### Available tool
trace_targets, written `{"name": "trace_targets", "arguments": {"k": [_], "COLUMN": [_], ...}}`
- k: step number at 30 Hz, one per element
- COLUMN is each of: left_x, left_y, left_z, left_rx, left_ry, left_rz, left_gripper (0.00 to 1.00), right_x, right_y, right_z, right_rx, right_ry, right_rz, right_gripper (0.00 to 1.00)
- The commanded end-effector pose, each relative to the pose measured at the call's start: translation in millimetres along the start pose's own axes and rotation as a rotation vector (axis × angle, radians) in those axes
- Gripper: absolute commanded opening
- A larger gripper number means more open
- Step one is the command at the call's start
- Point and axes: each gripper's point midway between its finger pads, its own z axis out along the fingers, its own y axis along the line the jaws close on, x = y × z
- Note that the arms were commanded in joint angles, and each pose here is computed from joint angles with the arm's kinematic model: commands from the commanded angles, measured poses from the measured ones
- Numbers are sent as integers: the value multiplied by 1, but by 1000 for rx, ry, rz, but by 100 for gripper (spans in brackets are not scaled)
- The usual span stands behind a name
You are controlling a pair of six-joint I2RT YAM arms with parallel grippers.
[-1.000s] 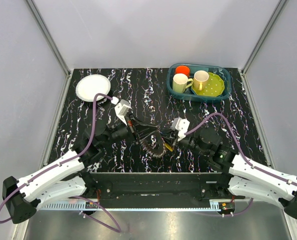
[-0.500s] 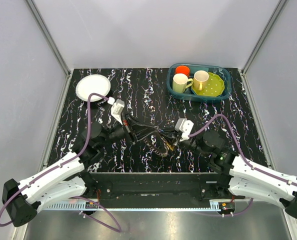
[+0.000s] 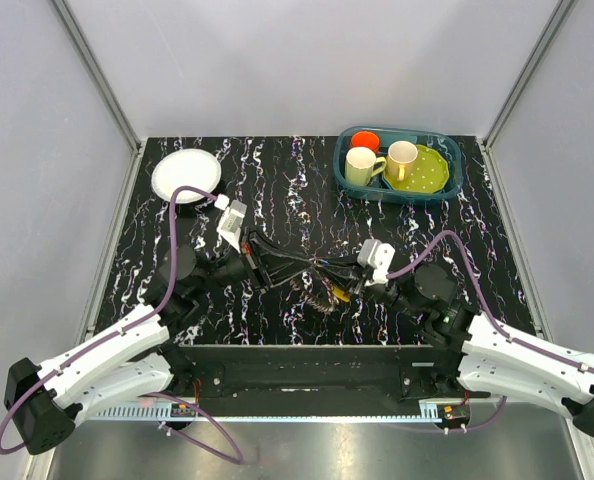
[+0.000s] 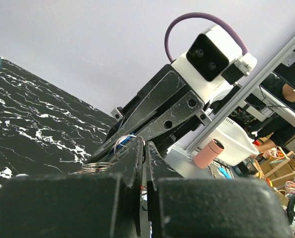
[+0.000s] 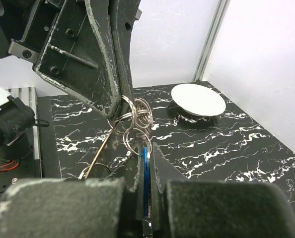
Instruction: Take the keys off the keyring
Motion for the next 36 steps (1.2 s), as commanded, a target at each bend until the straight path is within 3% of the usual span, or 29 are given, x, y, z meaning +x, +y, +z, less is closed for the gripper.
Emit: {"name": "trace_targets", "arguments": {"k": [1,36], "left_x": [-27,9], "left_y": [-60,-38], "left_z": [-7,-12], "left_rx": [239,247], "left_ry": [-63,123], "left_rz": [99,94], "left_gripper": [0,0], "right_x": [-2,-54], "right_y": [-14,-25], "right_z": [-4,-15], "right_rx": [78,103], "right_ry": [-5,-86], "right_rz": [10,-73], "right_gripper": [0,0]}}
